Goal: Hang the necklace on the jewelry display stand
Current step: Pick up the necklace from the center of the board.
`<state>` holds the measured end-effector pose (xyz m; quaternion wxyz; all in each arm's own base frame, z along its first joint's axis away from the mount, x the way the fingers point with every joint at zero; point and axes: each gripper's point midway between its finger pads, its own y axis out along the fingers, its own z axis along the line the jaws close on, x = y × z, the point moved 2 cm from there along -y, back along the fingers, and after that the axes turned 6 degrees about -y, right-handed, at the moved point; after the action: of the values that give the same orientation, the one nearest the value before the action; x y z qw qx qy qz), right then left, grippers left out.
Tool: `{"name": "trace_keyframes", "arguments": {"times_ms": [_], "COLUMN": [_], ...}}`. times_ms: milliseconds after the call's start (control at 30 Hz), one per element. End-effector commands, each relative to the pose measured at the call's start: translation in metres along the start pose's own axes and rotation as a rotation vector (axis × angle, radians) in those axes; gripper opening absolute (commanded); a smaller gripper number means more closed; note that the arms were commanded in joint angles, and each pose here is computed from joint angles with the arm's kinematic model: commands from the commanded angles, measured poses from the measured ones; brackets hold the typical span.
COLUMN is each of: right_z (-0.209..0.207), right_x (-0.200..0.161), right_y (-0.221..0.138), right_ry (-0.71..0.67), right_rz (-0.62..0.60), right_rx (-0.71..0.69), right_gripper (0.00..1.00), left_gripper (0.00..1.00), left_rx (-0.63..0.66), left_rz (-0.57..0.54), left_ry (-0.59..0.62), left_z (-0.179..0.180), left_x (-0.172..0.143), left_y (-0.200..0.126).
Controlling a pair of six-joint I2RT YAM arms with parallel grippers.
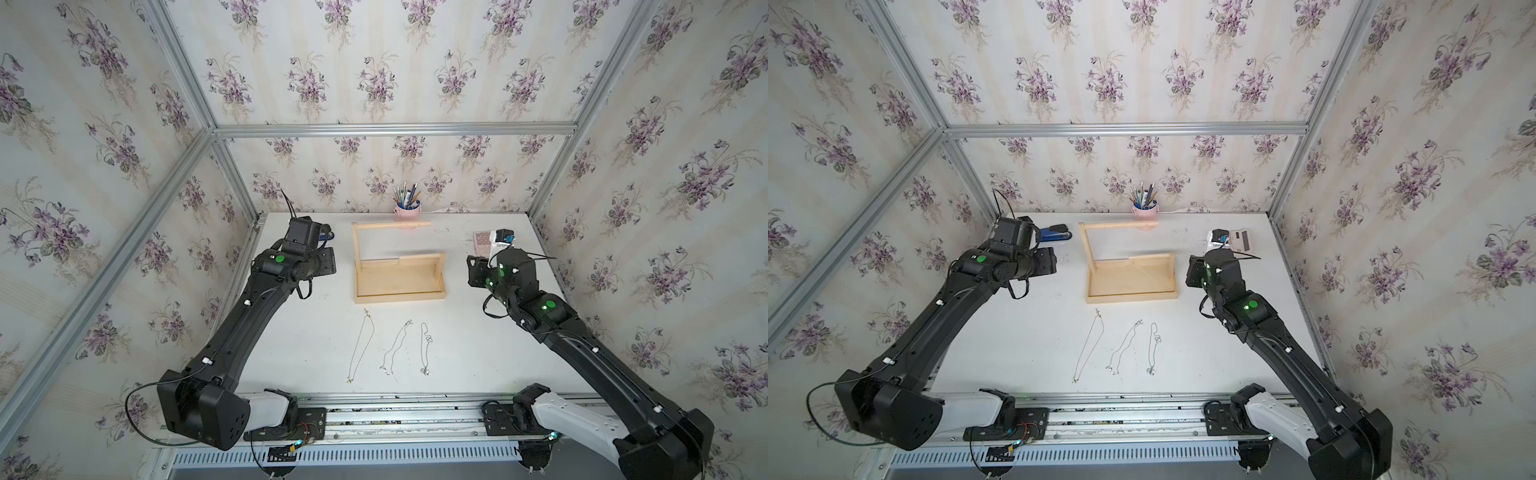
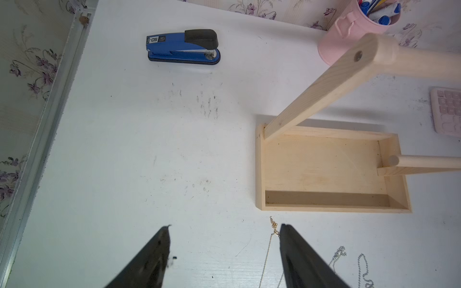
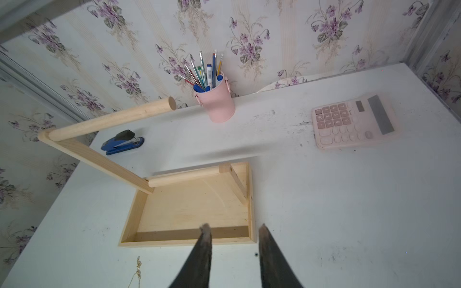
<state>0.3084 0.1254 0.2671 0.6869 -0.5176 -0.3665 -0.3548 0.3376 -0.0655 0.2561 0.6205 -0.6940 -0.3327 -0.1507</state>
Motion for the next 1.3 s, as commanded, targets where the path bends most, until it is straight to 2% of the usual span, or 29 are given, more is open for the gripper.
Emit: {"name": "trace_keyframes", "arguments": {"times_ms": [0,200,233,300,367,600,733,1067,1200,1267], "right_z": [0.005,0.023,0.023,0.026,0.03,0.034,0.036,0.051,0.061,0.063], "right_x": [0.002,-0.015,-0.02,-0.033,-0.042,-0.074,-0.1,-0.195,-0.217,-0.222], "right_y": [0.001,-0.003,-0.003,-0.001,0.0,-0.001,0.002,0.016,0.025,0.029], "right_ry": [-0.031,-0.119,-0.127,-0.144,-0.151,-0.144,-0.141,-0.15,-0.11,-0.111], "right_rz": [-0.016,0.038,0.05,0.088,0.125,0.238,0.305,0.59,0.659,0.676], "right_rx": [-0.021,-0.066,-0.08,-0.074,-0.057,-0.028,-0.052,-0.046,-0.01,-0.005], "right_gripper": [0.36,0.43,0.43,0.38,0.38,0.53,0.57,0.59,0.58,0.62], "left_gripper": [0.74,0.86,0.88,0.97,1.0,1.0,1.0,0.99,0.98,0.97], "left_rx": [0.016,-0.032,-0.03,-0.01,0.009,0.013,0.004,-0.029,-0.043,-0.052], "left_rz": [-0.007,0.01,0.011,0.008,-0.002,0.032,0.044,0.08,0.087,0.088], "left_ry": [0.012,0.024,0.023,0.021,0.015,0.009,0.001,0.012,0.019,0.02], "left_z": [0.004,-0.004,-0.003,0.001,0.006,0.009,0.008,0.008,0.005,0.004], "left_x": [-0.001,0.003,0.003,0.002,0.0,-0.012,-0.016,-0.033,-0.034,-0.034], "left_y": [-0.006,-0.02,-0.022,-0.025,-0.027,-0.021,-0.016,-0.018,-0.016,-0.016]}}
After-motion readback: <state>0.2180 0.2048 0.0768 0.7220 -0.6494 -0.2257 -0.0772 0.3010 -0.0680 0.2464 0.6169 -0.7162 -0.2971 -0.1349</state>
